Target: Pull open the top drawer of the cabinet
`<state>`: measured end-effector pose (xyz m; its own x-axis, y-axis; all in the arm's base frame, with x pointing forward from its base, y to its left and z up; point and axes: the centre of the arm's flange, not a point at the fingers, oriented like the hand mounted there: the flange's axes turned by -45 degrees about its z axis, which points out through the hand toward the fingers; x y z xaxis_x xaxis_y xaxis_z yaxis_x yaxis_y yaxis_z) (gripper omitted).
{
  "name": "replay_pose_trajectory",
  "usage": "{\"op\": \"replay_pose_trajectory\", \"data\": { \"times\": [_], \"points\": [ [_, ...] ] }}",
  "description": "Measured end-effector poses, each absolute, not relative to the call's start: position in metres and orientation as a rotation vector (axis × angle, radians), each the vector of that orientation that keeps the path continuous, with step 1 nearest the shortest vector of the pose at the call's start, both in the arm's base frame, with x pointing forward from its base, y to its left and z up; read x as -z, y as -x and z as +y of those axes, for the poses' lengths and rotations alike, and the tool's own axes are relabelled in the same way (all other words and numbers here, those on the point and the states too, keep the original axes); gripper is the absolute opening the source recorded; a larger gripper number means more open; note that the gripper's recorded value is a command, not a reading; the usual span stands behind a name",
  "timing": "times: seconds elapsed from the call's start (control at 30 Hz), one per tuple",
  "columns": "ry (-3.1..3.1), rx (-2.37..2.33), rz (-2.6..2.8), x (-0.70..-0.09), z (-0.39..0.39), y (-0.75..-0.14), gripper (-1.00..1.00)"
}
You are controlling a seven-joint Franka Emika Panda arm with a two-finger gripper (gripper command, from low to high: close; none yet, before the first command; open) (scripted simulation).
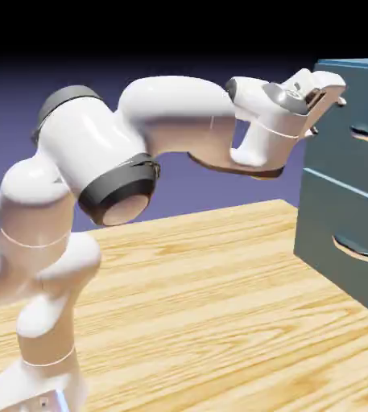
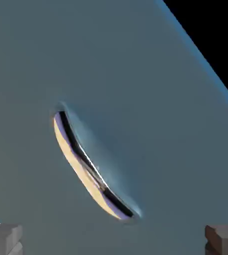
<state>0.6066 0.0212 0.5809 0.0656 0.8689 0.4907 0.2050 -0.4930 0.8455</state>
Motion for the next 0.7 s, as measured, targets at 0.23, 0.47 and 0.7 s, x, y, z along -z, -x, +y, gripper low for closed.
{"op": "replay_pose_trajectory", "data": {
  "times": [0.23,0.47,0.7],
  "points": [
    [-1.538,-1.351,1.136,-0.545,0.033,-0.653,0.00],
    [-1.268,-1.233,1.199,-0.513,0.053,-0.693,0.00],
    [-1.210,-1.215,1.206,-0.511,0.057,-0.727,0.00]
  ]
}}
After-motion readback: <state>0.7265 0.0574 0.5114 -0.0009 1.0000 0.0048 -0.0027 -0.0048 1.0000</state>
